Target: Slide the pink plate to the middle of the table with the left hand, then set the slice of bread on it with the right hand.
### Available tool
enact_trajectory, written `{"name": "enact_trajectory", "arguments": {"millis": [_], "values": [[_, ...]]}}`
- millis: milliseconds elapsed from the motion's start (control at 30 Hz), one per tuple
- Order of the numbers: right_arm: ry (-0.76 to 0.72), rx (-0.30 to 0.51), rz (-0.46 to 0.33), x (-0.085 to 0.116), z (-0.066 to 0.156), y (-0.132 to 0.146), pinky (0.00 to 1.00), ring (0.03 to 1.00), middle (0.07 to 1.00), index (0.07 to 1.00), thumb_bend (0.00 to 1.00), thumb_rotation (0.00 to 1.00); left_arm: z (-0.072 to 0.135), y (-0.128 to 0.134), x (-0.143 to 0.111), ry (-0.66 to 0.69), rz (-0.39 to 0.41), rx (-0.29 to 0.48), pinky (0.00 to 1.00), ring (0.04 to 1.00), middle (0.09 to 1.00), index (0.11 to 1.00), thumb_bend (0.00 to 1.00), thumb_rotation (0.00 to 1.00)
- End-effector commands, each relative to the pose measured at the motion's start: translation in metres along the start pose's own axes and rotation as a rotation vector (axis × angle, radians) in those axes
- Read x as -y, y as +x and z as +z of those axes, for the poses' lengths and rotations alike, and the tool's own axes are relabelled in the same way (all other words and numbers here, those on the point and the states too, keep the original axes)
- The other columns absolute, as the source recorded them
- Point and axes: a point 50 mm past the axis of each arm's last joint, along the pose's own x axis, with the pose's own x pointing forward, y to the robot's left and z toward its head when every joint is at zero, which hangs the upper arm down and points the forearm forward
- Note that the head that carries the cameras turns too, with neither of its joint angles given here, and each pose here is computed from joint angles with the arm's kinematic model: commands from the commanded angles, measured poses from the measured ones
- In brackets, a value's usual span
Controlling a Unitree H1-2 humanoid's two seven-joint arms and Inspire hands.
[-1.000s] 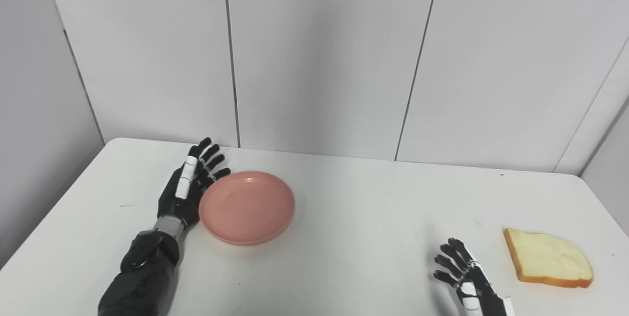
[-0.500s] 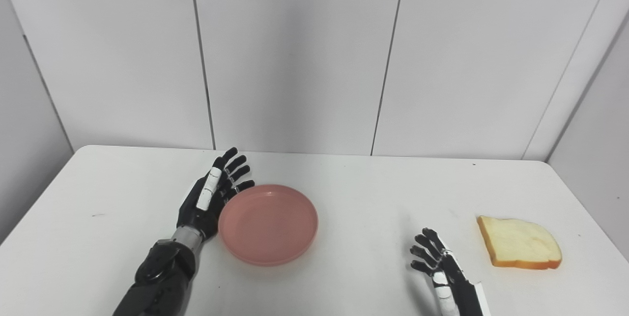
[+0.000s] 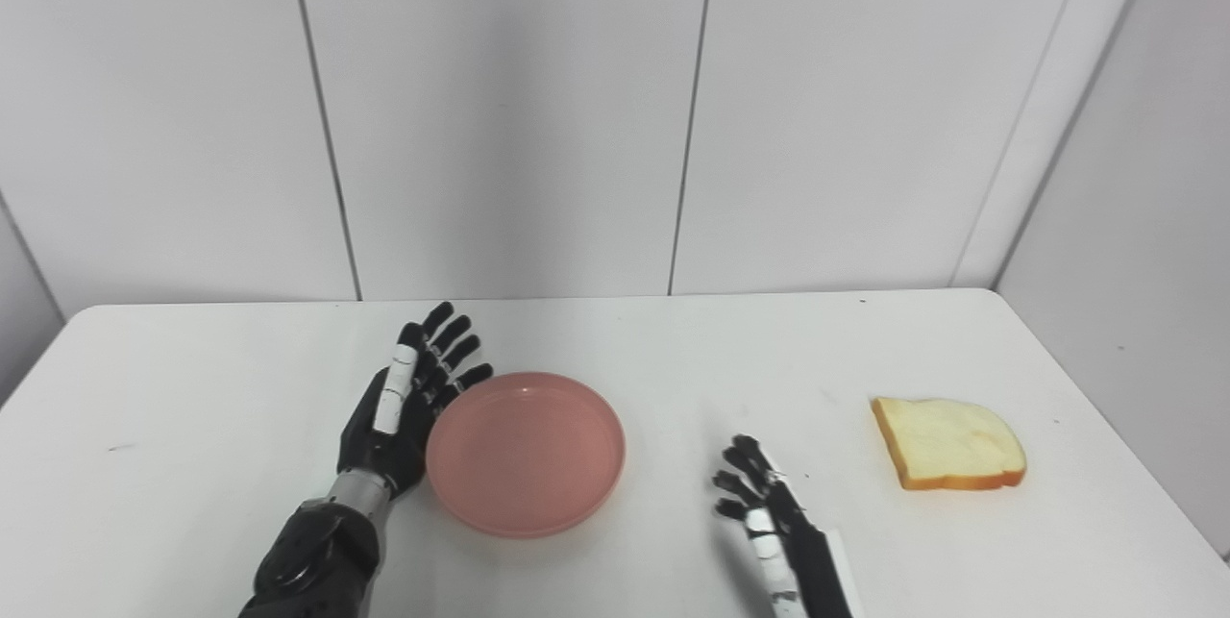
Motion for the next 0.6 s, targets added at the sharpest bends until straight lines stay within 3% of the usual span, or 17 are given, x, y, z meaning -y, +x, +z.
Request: {"name": "enact_trajectory", "arguments": {"millis": [0, 333, 433, 567], "values": [[0.09, -0.13, -0.014, -0.034, -0.023, -0.024, 0.79, 0.827, 0.885, 0.892, 0.8, 1.0, -0.03, -0.02, 0.002, -0.037, 0.007, -0.064, 0.81, 0.925, 0.943, 0.914, 0.93, 0.74], [0.059, -0.104, -0.012, -0.034, -0.02, -0.021, 0.82, 0.855, 0.91, 0.927, 0.77, 1.0, -0.03, -0.021, -0.001, -0.039, 0.01, -0.072, 0.82, 0.92, 0.94, 0.907, 0.94, 0.72], [0.057, -0.082, -0.031, -0.027, -0.016, -0.02, 0.81, 0.861, 0.915, 0.932, 0.76, 0.89, -0.03, -0.021, -0.002, -0.035, 0.01, -0.073, 0.82, 0.923, 0.94, 0.911, 0.94, 0.73], [0.058, -0.046, -0.078, -0.009, 0.001, -0.016, 0.82, 0.86, 0.912, 0.932, 0.79, 0.84, -0.03, -0.019, -0.003, -0.037, 0.014, -0.073, 0.82, 0.927, 0.946, 0.912, 0.93, 0.73]]}}
